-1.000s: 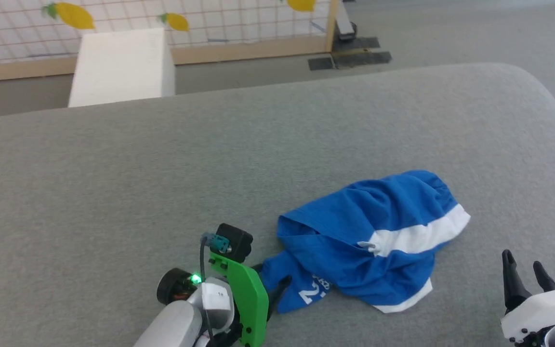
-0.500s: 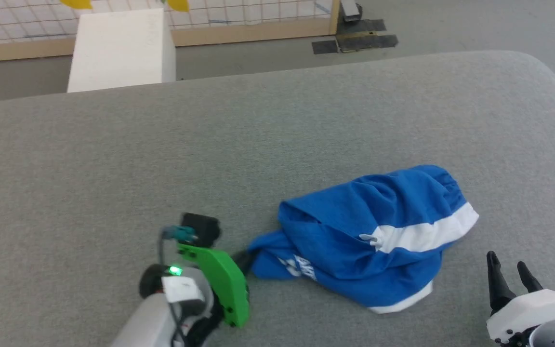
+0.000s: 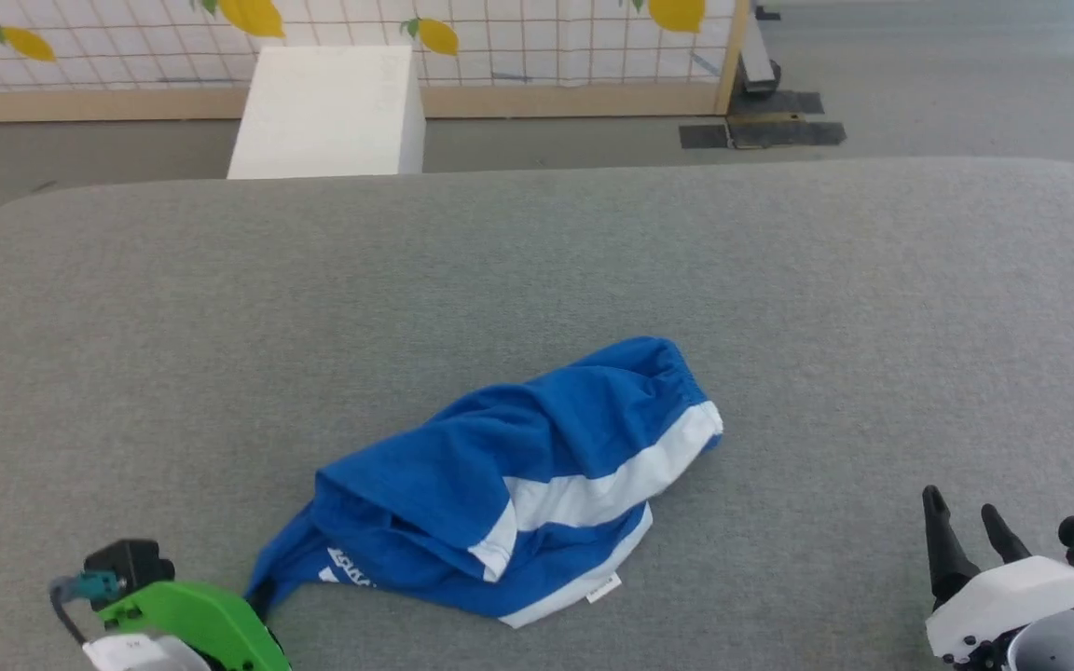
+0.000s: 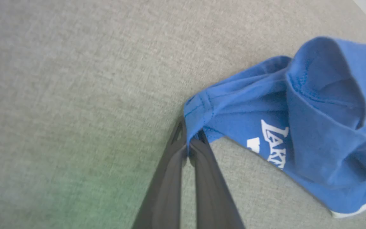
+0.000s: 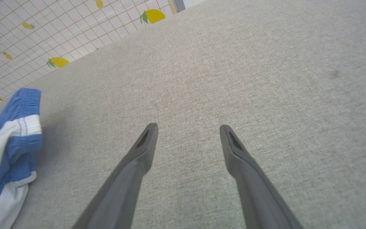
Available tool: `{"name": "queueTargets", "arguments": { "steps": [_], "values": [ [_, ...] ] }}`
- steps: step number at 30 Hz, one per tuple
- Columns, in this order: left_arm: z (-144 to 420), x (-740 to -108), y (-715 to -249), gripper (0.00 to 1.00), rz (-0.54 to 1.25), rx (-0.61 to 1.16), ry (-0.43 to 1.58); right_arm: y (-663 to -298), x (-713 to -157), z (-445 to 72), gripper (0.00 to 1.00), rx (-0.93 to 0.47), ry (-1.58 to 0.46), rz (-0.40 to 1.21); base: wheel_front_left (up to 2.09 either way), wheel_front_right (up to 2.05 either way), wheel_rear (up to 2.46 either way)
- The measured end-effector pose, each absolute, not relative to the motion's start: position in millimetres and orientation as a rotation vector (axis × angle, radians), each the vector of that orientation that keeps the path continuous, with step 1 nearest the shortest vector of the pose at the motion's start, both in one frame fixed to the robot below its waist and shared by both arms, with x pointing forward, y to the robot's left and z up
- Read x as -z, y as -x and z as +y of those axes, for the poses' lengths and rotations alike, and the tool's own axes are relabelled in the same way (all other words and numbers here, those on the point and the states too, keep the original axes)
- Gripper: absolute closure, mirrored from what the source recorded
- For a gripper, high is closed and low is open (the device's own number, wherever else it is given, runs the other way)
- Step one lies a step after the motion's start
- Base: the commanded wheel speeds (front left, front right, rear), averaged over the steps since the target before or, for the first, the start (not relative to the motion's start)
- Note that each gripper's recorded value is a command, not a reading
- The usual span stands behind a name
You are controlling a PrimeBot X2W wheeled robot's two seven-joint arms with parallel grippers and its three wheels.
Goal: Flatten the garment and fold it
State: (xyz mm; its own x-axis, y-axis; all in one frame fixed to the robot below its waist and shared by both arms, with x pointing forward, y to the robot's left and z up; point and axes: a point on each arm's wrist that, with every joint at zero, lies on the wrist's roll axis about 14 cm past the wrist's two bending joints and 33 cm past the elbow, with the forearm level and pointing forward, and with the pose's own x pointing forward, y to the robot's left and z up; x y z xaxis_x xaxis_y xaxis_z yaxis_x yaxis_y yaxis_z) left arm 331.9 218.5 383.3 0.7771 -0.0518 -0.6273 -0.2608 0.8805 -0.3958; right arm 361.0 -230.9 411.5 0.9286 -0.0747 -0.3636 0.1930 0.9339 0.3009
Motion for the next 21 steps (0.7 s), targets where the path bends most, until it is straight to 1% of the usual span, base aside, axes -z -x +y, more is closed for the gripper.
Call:
{"name": "queueTargets", "arguments": {
  "steps": [1,5,8,11,13,16,18,21],
  "values": [
    [219.0,-382.2,-327.9,0.00,0.679,-0.123,0.500,-361.8,-412.2,-228.3,0.00,0.132,-0.339,0.355,0.00,0.00,0.00],
    [223.1,-398.9,-333.6,0.00,0.586,-0.125,0.513,-364.9,-414.5,-221.0,0.00,0.108,-0.338,0.351,0.00,0.00,0.00],
    [235.0,-438.2,-352.4,0.00,0.398,-0.114,0.428,-366.1,-416.5,-216.0,0.00,0.092,-0.338,0.347,0.00,0.00,0.00],
    [220.4,-487.9,-373.3,0.00,0.213,-0.009,0.327,-366.2,-418.1,-214.0,0.00,0.085,-0.337,0.344,0.00,0.00,0.00],
    [193.0,-505.8,-378.4,0.00,0.172,0.096,0.298,-365.4,-418.5,-213.1,0.00,0.082,-0.337,0.344,0.00,0.00,0.00],
    [133.9,-499.0,-369.1,0.00,0.264,0.286,0.281,-364.6,-417.7,-212.7,0.00,0.081,-0.337,0.347,0.00,0.00,0.00],
    [97.6,-483.8,-355.0,0.00,0.377,0.399,0.269,-364.0,-416.6,-212.3,0.00,0.081,-0.337,0.351,0.00,0.00,0.00],
    [63.6,-462.9,-333.4,0.00,0.528,0.517,0.241,-363.3,-413.8,-212.1,0.00,0.082,-0.338,0.360,0.00,0.00,0.00]
  ]
}}
